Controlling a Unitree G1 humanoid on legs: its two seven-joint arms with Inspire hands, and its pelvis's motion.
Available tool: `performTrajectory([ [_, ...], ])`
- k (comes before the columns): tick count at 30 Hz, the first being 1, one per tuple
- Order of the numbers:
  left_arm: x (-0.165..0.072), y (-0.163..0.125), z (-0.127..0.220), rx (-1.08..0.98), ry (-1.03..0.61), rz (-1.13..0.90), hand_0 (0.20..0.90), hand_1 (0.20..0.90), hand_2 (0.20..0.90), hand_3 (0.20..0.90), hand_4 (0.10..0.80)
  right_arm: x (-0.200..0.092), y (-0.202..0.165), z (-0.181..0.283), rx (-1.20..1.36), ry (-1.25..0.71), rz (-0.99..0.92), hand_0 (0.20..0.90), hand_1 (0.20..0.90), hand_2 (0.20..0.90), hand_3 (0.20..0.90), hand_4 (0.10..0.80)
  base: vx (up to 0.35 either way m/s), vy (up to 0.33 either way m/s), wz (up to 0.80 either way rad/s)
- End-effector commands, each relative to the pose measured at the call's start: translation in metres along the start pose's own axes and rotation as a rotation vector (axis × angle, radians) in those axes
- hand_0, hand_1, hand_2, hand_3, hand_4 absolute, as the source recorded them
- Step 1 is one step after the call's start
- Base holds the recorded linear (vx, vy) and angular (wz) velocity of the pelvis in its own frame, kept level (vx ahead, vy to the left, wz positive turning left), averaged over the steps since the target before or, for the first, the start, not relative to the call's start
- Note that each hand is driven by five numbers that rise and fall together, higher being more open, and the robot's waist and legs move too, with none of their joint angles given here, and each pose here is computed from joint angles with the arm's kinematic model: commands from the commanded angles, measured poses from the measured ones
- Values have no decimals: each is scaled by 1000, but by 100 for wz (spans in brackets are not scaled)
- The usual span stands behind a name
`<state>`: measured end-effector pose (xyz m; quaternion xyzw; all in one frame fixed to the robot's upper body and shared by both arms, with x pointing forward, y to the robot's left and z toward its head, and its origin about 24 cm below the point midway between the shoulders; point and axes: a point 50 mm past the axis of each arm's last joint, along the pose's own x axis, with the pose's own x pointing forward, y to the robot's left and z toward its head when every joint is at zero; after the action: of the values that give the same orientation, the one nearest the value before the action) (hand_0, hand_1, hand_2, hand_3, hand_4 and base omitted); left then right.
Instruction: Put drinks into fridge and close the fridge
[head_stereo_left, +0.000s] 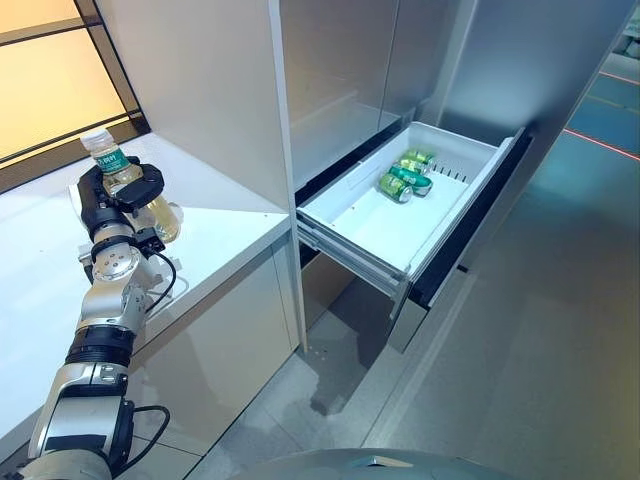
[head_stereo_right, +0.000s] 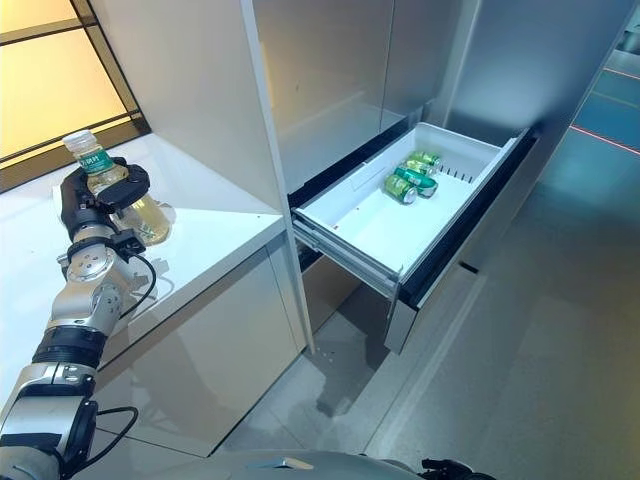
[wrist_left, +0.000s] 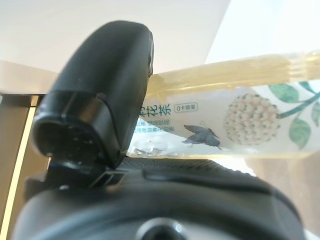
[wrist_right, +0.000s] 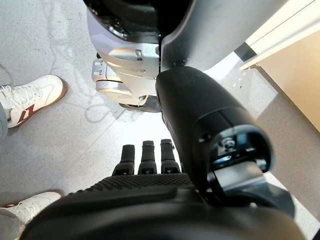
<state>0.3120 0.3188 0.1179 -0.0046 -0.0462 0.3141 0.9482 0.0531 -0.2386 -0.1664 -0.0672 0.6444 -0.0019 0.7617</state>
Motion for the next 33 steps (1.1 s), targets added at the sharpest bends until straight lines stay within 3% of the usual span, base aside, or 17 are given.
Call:
performTrajectory([
  [1, 20, -20, 95, -102, -369, -64, 300, 300, 300, 200, 100, 0, -2, 6, -159, -15, 4, 900, 900, 900, 900, 800, 0, 0, 0],
  [7, 12, -33, 111, -125, -434, -150, 300, 300, 300, 200, 100, -2, 4, 34, -498, -113, 64, 900, 900, 900, 900, 800, 0, 0, 0],
  [14, -11, -59, 124, -253, -486, -320, 300, 300, 300, 200, 100, -14, 35, 94, -721, -343, 162, 900, 900, 900, 900, 800, -13, 1, 6],
  [20, -35, -81, 134, -338, -549, -461, 300, 300, 300, 200, 100, -42, 66, 150, -802, -604, 227, 900, 900, 900, 900, 800, -25, 6, 6],
  [28, -54, -91, 149, -458, -605, -642, 300, 300, 300, 200, 100, -74, 101, 173, -857, -941, 319, 900, 900, 900, 900, 800, -31, 31, 5],
  [33, -74, -93, 159, -478, -675, -727, 300, 300, 300, 200, 100, -124, 130, 194, -908, -1137, 468, 900, 900, 900, 900, 800, -53, 15, 2],
])
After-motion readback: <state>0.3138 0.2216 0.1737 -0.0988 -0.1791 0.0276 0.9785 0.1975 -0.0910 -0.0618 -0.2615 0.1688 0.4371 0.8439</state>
